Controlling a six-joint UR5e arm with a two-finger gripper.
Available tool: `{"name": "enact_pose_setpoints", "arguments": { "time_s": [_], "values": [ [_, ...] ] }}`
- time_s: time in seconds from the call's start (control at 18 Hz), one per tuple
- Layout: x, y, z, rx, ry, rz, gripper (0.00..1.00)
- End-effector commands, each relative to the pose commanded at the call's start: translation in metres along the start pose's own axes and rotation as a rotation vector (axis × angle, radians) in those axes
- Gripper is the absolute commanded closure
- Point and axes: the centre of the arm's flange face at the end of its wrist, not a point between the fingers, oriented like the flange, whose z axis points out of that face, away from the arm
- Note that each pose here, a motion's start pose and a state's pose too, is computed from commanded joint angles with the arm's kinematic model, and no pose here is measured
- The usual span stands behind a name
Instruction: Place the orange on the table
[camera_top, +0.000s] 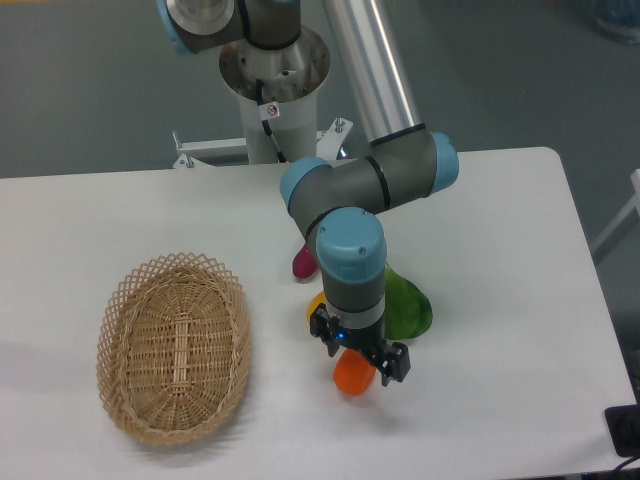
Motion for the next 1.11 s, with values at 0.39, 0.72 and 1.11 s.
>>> {"name": "enact_pose_setpoints", "arguments": {
  "time_s": [0.39,0.72,1.11],
  "values": [
    [-0.037,-0.028,-0.092,0.015,0.068,-0.027,0.0],
    [-0.047,-0.003,-0.136,0.036,0.094,0.026,0.0],
    [-0.054,0.013,-0.149,0.059,0.094,0.056,0.0]
  ]
}}
